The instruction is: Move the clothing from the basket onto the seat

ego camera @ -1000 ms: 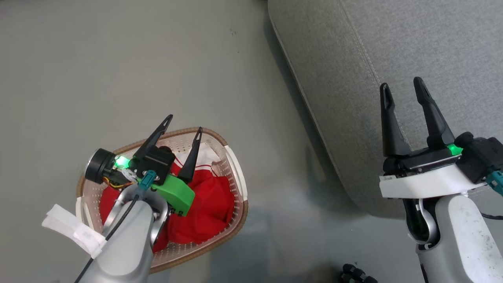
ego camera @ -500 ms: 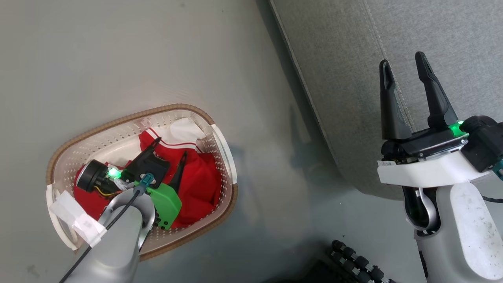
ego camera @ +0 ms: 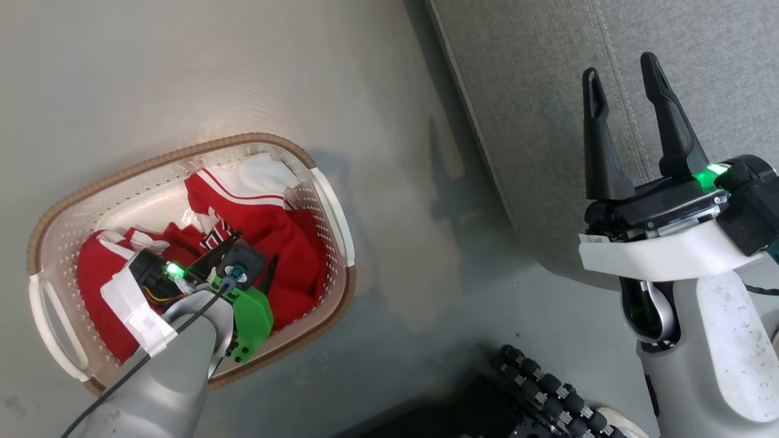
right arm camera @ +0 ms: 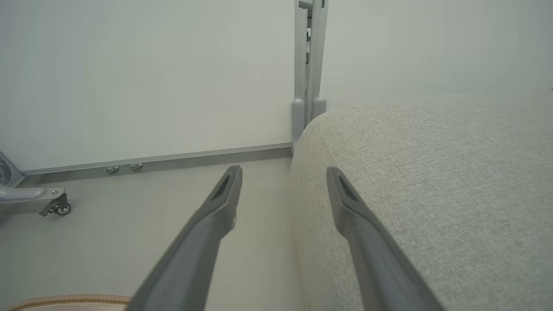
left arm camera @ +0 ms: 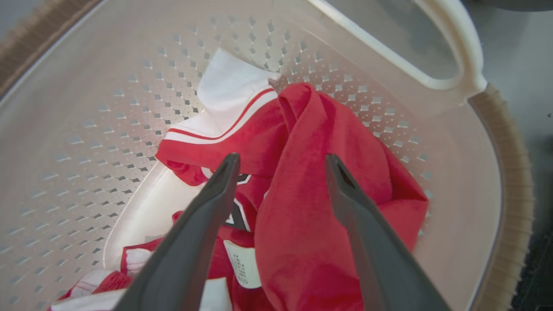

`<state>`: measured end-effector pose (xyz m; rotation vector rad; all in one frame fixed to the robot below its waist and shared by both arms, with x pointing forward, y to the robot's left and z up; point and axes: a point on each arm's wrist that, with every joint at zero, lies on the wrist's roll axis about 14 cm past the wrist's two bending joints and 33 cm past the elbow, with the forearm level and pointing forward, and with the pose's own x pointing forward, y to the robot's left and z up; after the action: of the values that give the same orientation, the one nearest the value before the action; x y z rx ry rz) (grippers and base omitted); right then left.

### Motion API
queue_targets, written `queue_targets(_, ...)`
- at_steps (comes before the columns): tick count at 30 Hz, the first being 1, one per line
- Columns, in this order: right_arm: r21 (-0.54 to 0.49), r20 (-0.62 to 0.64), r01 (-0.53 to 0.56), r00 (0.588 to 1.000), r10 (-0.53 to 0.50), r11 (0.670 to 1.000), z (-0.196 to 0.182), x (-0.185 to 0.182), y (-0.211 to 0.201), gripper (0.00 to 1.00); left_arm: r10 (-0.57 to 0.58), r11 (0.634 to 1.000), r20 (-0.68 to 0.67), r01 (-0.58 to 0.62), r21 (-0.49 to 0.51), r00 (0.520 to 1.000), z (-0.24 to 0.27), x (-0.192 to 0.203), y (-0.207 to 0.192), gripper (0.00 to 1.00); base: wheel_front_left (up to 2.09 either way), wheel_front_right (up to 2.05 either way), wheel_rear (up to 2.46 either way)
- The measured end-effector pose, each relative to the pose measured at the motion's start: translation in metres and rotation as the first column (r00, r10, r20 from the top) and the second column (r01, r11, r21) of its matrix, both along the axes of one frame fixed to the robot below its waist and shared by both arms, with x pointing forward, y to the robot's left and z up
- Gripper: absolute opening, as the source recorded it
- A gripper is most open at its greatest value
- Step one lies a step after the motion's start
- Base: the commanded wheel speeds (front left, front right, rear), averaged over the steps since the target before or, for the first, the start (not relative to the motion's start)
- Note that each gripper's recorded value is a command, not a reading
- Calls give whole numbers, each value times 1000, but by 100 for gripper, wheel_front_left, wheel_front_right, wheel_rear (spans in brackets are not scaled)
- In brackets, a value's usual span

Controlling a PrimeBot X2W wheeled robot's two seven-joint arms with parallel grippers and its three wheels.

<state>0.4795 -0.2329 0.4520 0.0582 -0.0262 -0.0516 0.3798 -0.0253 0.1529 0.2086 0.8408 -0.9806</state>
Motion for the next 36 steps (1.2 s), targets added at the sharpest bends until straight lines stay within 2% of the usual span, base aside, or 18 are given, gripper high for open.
queue_targets(20,-5,-70,0,998,0,1000,-35,7,-2,100,-125,979,-186,152,139,975,-56,-33,5,100,0,0,0)
queue_targets(21,-5,-71,-1,997,1,1000,-36,7,-2,100,-131,976,-193,161,145,972,-57,-34,5,68,0,0,0)
queue_targets(22,-4,-72,-3,997,3,1000,-37,8,-1,100,-137,975,-197,167,149,971,-57,-35,5,9,0,0,0)
queue_targets(23,-4,-72,-6,997,6,1000,-38,8,0,100,-139,974,-197,170,150,971,-57,-34,5,0,0,0,0)
queue_targets(29,-3,-60,-17,998,17,1000,-33,10,4,100,-168,967,-195,201,160,966,-52,-34,1,0,0,0,0)
queue_targets(36,-6,-24,-28,999,28,1000,-17,10,8,100,-172,979,-115,183,93,978,-26,-22,-13,0,0,0,0)
